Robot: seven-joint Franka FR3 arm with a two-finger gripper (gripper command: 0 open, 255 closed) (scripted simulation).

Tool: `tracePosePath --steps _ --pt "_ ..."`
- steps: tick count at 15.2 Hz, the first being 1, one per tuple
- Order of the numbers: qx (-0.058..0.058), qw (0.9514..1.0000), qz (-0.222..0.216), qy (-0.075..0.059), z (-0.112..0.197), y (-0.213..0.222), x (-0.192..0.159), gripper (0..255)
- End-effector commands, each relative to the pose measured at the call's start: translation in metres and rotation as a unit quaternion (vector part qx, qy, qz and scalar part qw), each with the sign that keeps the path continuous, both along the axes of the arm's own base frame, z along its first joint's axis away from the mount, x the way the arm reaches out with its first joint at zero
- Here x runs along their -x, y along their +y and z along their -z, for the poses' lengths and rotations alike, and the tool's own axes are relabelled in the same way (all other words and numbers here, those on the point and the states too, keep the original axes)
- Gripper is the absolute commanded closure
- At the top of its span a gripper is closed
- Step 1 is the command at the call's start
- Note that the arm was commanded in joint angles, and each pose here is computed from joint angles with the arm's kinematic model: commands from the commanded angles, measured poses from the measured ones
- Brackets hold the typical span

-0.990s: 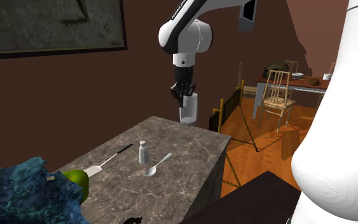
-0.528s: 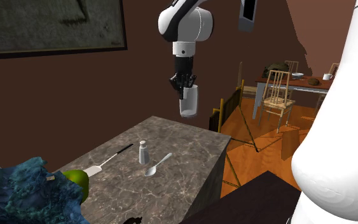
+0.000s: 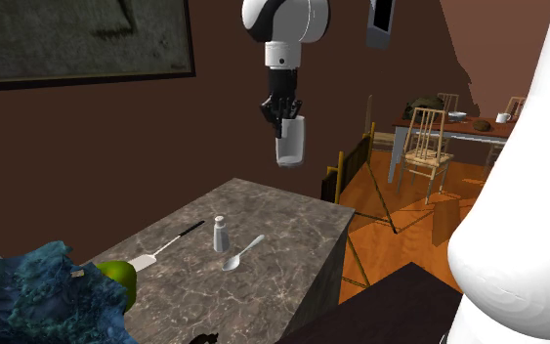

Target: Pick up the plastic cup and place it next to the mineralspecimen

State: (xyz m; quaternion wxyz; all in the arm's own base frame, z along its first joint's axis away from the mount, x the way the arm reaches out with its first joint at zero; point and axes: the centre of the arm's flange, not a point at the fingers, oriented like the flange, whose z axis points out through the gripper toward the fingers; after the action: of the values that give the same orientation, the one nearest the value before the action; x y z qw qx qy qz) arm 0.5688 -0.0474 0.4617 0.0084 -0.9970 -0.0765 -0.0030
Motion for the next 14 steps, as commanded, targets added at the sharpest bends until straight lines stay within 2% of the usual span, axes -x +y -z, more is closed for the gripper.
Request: tracePosePath --steps 1,14 --pt "0.000 1.0000 0.000 0.000 -0.009 0.000 0.002 255" --pt "0.000 1.0000 0.000 0.000 -0.009 0.172 0.001 255"
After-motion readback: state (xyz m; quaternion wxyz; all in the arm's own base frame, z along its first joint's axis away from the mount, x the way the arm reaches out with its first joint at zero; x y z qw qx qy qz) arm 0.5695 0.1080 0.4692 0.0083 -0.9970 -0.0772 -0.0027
